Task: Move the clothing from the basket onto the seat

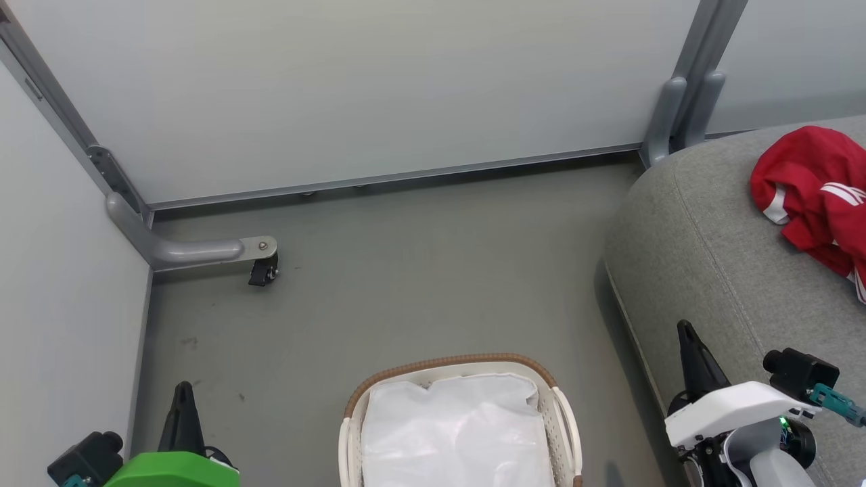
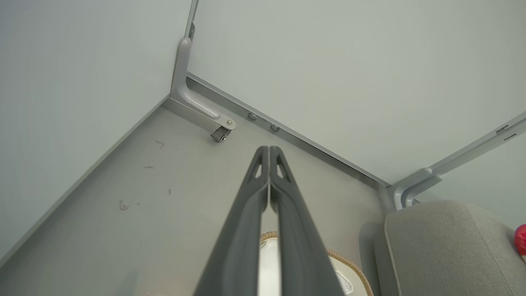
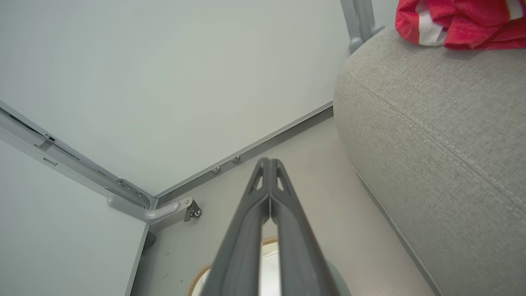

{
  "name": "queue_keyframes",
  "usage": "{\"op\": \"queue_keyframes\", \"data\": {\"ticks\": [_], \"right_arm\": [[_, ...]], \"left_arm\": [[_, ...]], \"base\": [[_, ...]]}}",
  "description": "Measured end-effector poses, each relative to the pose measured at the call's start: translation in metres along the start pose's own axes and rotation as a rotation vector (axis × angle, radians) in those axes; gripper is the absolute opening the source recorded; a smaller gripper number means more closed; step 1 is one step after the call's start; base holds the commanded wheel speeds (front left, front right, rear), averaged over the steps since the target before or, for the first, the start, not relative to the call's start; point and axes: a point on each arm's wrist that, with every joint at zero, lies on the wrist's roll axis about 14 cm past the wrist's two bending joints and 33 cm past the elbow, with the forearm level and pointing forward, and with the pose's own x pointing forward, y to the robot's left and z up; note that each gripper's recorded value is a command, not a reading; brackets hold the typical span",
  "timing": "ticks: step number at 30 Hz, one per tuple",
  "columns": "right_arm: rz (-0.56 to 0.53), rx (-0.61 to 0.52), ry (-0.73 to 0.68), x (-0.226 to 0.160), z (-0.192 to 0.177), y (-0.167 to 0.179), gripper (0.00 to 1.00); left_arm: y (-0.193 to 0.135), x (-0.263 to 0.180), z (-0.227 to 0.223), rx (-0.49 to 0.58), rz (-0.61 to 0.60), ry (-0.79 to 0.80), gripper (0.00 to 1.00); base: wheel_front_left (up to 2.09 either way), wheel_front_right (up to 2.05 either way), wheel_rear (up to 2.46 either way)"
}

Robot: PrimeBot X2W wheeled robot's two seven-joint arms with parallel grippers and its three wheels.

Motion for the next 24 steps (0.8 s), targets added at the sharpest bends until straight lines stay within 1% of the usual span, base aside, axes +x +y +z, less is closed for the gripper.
{"op": "queue_keyframes", "data": {"ticks": [13,24], "right_arm": [[-0.022,0.186,-0.008,0.0,0.007,-0.004,0.0],[-0.031,0.326,-0.015,0.0,0.012,-0.006,0.0]], "left_arm": [[-0.005,0.005,0.008,-0.181,-0.003,-0.008,0.0],[-0.011,0.008,0.015,-0.312,-0.017,-0.012,0.0]], "base": [[0.0,0.0,0.0],[0.0,0.0,0.0]]}}
